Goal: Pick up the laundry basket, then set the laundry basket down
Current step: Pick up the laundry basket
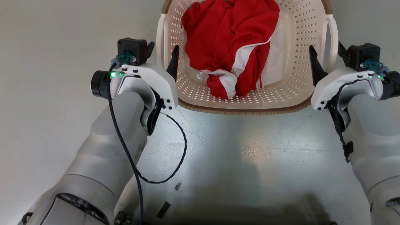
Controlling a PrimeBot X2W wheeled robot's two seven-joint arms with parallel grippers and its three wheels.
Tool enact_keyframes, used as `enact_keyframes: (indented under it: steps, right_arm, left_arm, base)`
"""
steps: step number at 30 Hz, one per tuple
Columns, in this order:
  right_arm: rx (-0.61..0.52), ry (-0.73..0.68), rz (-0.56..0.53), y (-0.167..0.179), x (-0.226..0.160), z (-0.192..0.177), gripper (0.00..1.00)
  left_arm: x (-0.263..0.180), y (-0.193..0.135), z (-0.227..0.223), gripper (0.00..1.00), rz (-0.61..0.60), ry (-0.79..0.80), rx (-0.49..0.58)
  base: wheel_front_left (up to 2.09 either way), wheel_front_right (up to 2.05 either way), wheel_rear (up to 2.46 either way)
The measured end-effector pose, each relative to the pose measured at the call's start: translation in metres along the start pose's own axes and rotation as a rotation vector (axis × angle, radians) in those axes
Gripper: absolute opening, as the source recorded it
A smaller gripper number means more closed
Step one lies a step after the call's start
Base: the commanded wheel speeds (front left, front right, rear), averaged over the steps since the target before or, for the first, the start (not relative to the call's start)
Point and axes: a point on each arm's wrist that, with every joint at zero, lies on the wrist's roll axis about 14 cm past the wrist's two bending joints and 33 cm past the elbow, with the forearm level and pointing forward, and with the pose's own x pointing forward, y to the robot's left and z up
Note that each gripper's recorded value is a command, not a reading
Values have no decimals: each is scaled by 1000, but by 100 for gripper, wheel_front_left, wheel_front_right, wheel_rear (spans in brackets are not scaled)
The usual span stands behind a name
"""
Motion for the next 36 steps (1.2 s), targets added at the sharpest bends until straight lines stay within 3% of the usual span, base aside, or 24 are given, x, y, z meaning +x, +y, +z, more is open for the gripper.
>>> enact_keyframes:
  steps: [36]
  right_arm:
    - [-13, 45, 24, 9, 15, -9, 100]
  left_arm:
    - [24, 0, -15, 100, 9, 98, 68]
  base:
    - [0, 0, 0]
